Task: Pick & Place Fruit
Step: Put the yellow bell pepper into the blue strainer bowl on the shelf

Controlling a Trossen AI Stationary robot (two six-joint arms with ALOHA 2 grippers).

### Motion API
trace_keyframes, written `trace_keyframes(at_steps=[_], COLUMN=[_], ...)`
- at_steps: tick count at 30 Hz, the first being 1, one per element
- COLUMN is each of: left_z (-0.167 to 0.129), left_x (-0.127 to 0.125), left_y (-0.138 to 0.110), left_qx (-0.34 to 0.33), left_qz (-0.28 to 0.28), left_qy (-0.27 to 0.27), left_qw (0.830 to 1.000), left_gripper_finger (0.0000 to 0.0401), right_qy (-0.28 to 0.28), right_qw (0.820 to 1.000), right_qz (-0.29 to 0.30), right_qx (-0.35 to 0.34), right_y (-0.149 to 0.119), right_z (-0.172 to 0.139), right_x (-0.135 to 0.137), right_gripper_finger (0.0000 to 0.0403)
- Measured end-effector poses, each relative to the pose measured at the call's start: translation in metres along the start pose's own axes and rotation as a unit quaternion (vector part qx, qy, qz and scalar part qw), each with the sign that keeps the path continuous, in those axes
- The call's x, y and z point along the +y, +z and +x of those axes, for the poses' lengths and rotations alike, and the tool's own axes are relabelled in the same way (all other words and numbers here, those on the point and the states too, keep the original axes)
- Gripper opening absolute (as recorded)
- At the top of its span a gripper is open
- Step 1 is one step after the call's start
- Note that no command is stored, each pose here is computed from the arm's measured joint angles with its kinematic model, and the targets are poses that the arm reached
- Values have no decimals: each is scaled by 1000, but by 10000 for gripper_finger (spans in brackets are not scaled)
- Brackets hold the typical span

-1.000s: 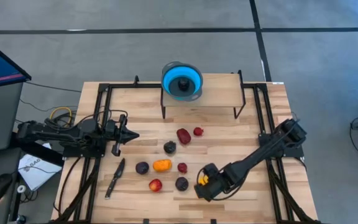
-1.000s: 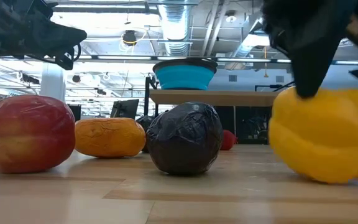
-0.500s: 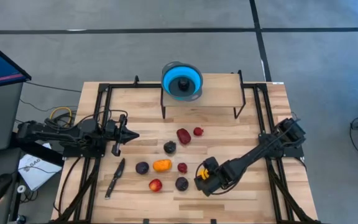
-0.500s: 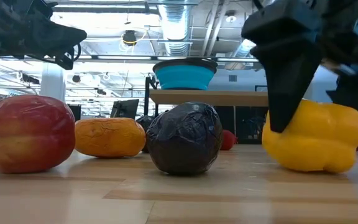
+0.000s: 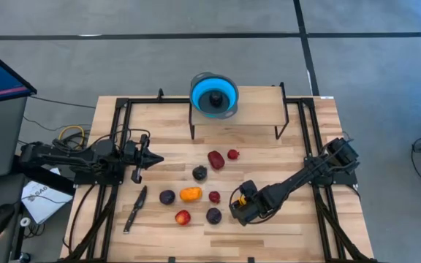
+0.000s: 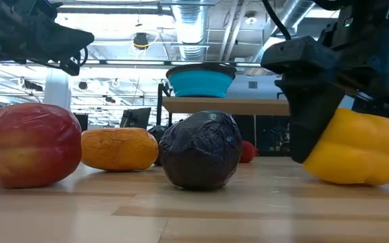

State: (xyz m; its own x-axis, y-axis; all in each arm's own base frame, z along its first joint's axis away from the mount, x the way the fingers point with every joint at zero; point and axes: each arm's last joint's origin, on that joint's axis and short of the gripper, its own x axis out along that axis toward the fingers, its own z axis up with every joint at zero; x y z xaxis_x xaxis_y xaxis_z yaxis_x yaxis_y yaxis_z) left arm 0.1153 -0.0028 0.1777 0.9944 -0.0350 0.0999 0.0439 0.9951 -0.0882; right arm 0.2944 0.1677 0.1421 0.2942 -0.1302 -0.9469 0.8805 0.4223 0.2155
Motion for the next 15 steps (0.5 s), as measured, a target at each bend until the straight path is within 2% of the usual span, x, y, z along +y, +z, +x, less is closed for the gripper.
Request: trace_keyframes(at_steps=[3,8,12,15], left_z=[0,0,0,0], left_x=[0,0,0,0], left_y=[0,0,0,0], left_qx=[0,0,0,-2], left_qz=[0,0,0,0], left_qy=[0,0,0,0], left_qw=[1000,1000,1000,1000], left_gripper_finger=[8,8,8,8], right_qy=[0,11,36,58], right_qw=[1000,1000,993,975], right_qz=[-6,-8,-22,-56], right_qx=[5,-14,-110,-206], right_y=[-4,-3,15,40], right_z=[-1,-14,-39,-66], right_x=[-1,-2,-4,-6], right_gripper_finger=[304,314,318,315])
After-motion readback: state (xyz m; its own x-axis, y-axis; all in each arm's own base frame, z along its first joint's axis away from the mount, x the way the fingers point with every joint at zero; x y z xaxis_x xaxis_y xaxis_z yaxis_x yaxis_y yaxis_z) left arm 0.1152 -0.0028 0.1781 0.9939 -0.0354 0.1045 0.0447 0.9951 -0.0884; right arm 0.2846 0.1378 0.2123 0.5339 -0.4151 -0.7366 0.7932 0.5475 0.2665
